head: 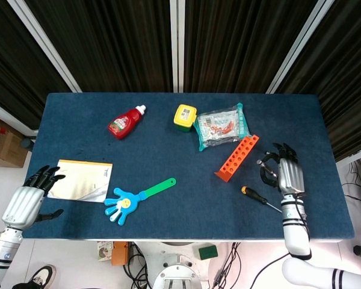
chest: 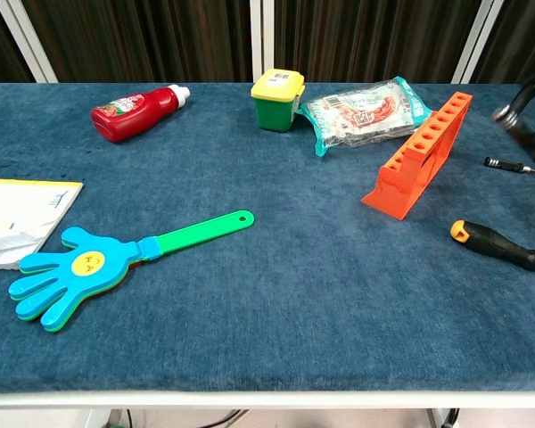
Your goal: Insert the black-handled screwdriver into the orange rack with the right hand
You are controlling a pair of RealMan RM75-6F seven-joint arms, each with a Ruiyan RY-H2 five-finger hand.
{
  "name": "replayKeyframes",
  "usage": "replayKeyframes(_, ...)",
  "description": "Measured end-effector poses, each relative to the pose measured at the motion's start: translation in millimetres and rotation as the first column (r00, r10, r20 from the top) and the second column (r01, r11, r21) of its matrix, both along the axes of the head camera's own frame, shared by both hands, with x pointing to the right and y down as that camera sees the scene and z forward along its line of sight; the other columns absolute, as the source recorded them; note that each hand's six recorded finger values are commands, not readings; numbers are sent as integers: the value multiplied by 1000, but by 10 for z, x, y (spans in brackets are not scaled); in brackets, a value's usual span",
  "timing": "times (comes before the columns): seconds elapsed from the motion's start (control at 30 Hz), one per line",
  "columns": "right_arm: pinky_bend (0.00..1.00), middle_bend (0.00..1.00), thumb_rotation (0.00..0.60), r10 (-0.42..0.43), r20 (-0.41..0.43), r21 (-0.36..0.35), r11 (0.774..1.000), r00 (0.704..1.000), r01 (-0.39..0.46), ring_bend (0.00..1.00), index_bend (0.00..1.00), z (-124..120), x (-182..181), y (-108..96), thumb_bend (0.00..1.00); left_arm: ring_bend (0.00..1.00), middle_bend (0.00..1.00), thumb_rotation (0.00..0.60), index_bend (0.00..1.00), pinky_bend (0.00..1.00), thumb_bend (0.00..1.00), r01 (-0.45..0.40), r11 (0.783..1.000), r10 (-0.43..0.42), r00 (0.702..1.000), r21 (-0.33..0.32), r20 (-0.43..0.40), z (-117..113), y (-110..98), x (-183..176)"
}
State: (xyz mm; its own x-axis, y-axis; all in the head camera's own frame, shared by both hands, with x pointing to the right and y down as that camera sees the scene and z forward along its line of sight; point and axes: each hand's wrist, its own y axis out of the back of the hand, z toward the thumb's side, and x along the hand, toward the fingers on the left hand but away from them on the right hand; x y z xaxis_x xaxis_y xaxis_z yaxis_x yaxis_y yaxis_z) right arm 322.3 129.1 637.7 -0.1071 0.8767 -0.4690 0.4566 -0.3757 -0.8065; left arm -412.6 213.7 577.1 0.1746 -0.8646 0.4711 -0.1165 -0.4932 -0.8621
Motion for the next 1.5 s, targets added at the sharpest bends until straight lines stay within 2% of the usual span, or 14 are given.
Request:
replayKeyframes(0.2,0,124,600,-13,81,168,986,997,0,0,725,-415,-7,-95,484,43,114,600,216,229,14,-6,1000,6,1000,-4,2,14,6,28)
replayKeyframes(0.33,0,124,600,-19,214,255,966,977,-37,0,726,-554,-69,-157,474,43,114,600,216,229,15,-9,1000,9,1000,-6,1,21,10,39)
replayKeyframes(0.43,0,125,600,-24,340,293,953,940,-81,0,726,-584,-125,-209,471,43,113,600,216,229,15,-5,1000,5,1000,-5,2,19,7,27)
replayKeyframes(0.57,0,128,600,-35,497,315,938,867,-143,0,726,-529,-231,-315,457,43,114,600,217,229,15,2,1000,-2,1000,-8,3,26,0,6)
replayKeyframes(0.67,0,130,600,-36,577,310,934,816,-178,0,726,-439,-307,-408,432,43,114,600,216,229,14,2,1000,-2,1000,-9,1,28,-4,4)
replayKeyframes(0.8,0,130,600,-5,683,244,944,730,-222,0,726,-291,-432,-501,424,43,113,600,216,229,15,6,1000,-6,1000,-9,1,27,-9,-10)
replayKeyframes(0.87,0,130,600,18,716,210,948,697,-241,0,727,-200,-466,-544,423,43,114,600,217,229,15,9,1000,-9,1000,-8,1,27,-14,-18)
replayKeyframes(0.97,0,131,600,43,744,176,950,667,-258,0,728,-109,-484,-580,421,43,114,600,216,229,15,11,1000,-11,1000,-10,1,30,-18,-27)
replayKeyframes(1.07,0,131,600,63,757,151,952,651,-268,0,729,-51,-489,-586,421,43,114,600,216,229,14,11,1000,-11,1000,-13,2,38,-19,-26)
replayKeyframes(1.5,0,131,600,77,757,140,951,649,-277,0,731,-62,-407,-507,421,43,114,600,216,229,15,0,1000,0,1000,-21,3,60,-8,9)
